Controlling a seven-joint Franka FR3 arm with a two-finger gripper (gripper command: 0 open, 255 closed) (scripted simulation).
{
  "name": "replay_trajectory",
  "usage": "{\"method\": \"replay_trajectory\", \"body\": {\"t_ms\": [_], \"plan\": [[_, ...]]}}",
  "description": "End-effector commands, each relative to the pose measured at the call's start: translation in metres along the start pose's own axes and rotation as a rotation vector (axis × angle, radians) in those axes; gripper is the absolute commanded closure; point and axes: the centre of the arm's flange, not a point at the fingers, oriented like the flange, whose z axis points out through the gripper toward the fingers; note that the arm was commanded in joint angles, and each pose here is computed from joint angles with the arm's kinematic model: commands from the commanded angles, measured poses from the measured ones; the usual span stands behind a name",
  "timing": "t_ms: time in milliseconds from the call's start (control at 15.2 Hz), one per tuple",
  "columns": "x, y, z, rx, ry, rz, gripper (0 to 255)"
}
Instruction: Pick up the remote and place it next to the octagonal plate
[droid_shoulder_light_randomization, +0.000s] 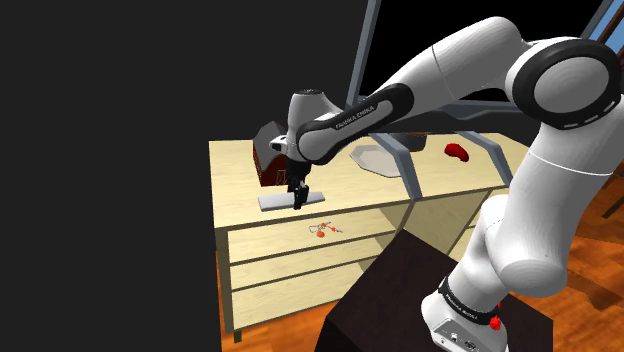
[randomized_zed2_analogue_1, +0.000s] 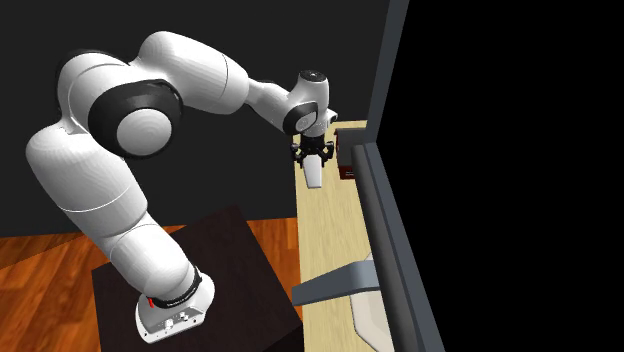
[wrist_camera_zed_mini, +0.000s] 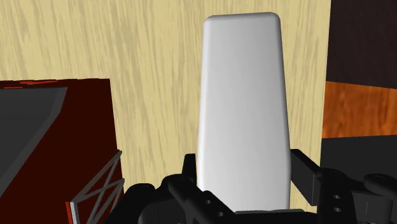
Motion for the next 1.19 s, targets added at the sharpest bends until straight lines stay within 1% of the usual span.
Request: {"method": "replay_trajectory", "body": {"t_ms": [0,396,1122], "plan": [[0.0,0.0,0.0,0.0,0.0,0.0,255],[0.0,0.0,0.0,0.0,0.0,0.0,255],[0.0,0.0,-0.058,0.0,0.0,0.0,255]]}}
